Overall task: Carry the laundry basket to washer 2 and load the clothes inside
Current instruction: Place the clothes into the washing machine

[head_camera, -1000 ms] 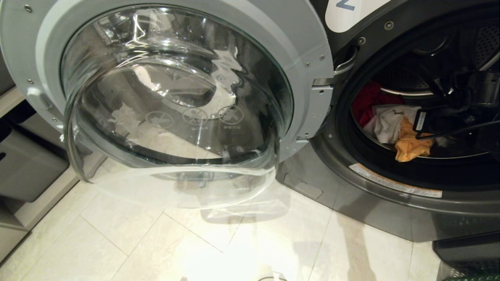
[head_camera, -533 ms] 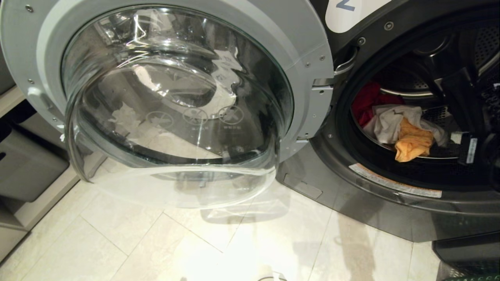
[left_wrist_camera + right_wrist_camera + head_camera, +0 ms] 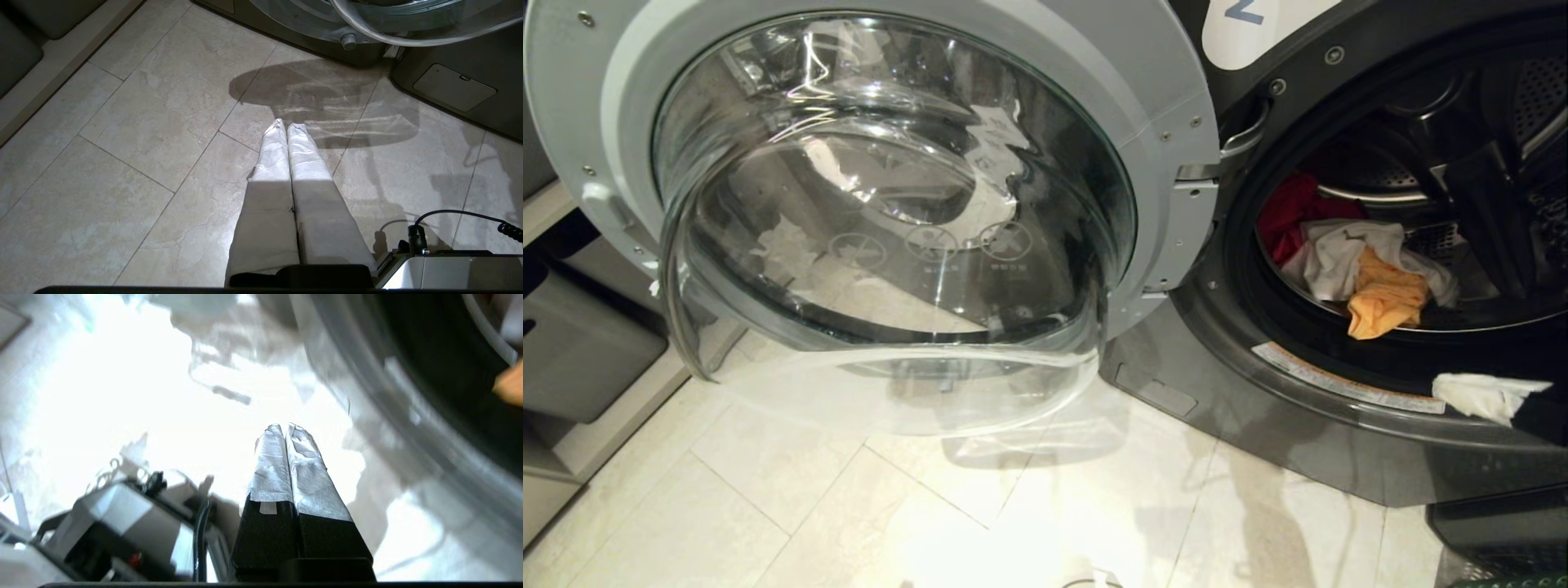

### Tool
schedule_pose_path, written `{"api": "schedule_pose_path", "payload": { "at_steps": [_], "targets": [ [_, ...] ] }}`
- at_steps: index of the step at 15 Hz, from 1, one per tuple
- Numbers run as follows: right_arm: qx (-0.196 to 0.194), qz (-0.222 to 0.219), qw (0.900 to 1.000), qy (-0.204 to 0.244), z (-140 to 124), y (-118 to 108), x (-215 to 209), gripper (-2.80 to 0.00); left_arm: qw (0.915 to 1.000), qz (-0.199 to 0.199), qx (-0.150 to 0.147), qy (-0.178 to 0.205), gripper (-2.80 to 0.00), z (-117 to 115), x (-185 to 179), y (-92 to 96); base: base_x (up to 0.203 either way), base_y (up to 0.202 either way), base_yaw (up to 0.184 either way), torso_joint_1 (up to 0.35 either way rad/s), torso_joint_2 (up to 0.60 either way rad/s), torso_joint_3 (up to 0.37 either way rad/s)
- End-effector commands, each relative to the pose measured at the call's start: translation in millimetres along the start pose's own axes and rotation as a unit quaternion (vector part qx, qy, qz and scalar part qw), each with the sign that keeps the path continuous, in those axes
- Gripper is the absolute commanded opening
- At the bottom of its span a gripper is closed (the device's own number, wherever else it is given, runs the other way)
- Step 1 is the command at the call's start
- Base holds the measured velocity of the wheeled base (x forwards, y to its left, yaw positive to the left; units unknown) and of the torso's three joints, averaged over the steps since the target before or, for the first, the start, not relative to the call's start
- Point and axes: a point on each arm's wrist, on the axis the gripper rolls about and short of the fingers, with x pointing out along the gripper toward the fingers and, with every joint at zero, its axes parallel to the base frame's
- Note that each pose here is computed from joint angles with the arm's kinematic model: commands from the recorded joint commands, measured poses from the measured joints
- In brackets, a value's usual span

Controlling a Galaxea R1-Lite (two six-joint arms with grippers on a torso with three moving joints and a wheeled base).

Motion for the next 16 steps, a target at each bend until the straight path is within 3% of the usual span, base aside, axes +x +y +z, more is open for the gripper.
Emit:
{"api": "schedule_pose_path", "payload": {
  "at_steps": [1, 4, 7, 10, 12, 16],
  "targets": [
    [0.006, -0.037, 0.999, 0.034, -16.2, 7.2, -7.2, -2.80, 1.0000, 0.000, 0.000, 0.000, -2.80, 0.0, 0.0, 0.0, 0.000, 0.000, 0.000, 0.000, 0.00, 0.000],
    [-0.048, -0.107, 0.984, 0.135, -56.5, 9.3, 0.1, -2.80, 1.0000, 0.000, 0.000, 0.000, -2.80, 0.0, 0.0, 0.0, 0.000, 0.000, 0.000, 0.000, 0.00, 0.000],
    [-0.033, -0.108, 0.974, 0.197, -100.7, 18.4, -6.8, -2.80, 1.0000, 0.000, 0.000, 0.000, -2.80, 0.0, 0.0, 0.0, 0.000, 0.000, 0.000, 0.000, 0.00, 0.000],
    [-0.039, -0.134, 0.973, 0.186, -137.2, 33.3, -29.0, -2.80, 1.0000, 0.000, 0.000, 0.000, -2.80, 0.0, 0.0, 0.0, 0.000, 0.000, 0.000, 0.000, 0.00, 0.000],
    [-0.039, -0.165, 0.967, 0.192, -159.9, 38.7, -36.9, -2.80, 1.0000, 0.001, 0.000, -0.001, -2.80, 0.4, -0.1, 0.0, 0.000, 0.000, 0.000, 0.000, 0.00, 0.000],
    [-0.044, -0.200, 0.970, 0.131, -174.1, 48.0, -52.1, -2.80, 1.0000, 0.000, 0.000, 0.000, -2.80, 0.0, 0.0, 0.0, 0.000, 0.000, 0.000, 0.000, 0.00, 0.000]
  ]
}}
